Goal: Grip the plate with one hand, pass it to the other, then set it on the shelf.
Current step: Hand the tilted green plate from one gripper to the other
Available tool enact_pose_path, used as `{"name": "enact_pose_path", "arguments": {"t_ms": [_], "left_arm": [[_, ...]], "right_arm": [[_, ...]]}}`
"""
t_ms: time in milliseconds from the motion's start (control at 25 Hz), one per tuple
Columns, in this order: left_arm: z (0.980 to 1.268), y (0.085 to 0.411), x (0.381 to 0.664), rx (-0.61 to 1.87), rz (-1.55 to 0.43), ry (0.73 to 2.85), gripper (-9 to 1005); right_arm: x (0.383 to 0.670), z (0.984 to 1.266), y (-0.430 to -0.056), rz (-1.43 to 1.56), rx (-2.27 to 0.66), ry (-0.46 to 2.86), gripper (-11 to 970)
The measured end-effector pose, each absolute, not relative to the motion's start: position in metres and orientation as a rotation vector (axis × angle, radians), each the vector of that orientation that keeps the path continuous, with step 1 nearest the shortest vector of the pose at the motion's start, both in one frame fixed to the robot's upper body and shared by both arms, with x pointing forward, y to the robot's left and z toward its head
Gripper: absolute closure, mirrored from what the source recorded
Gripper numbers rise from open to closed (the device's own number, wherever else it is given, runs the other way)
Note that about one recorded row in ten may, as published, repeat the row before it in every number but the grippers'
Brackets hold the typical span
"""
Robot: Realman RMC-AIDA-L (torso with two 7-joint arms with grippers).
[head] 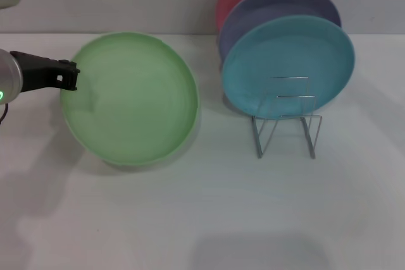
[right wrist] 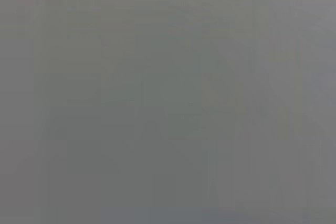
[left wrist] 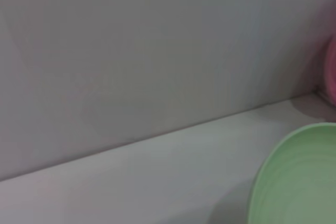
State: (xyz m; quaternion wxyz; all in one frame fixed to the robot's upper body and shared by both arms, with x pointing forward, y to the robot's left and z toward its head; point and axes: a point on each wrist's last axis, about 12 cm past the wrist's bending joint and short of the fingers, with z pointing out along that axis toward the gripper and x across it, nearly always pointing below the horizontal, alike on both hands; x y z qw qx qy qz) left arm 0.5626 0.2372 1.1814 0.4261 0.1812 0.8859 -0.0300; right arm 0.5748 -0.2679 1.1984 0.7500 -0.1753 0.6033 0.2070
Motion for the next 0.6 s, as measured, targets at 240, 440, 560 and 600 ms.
{"name": "enact_pose_path", "arguments": {"t_ms": [240, 440, 560, 600], "left_arm": [[1.185, 0.239, 0.562, 0.444, -0.068, 2.19, 962], [1.194, 0.238, 0.562, 0.453, -0.06, 2.149, 960], [1.201, 0.236, 0.562, 0.465, -0.057, 2.111, 959], [1.201, 0.236, 0.562, 0.465, -0.057, 2.111, 959]], "right_arm": [[0.6, 1.245, -0.214, 0.505, -0.62, 1.484, 133], [0.619, 1.266, -0.169, 0.529, -0.774, 1.7, 133], [0.635, 1.27, -0.148, 0.542, -0.826, 1.841, 133], [0.635, 1.27, -0.148, 0.542, -0.826, 1.841, 134]]}}
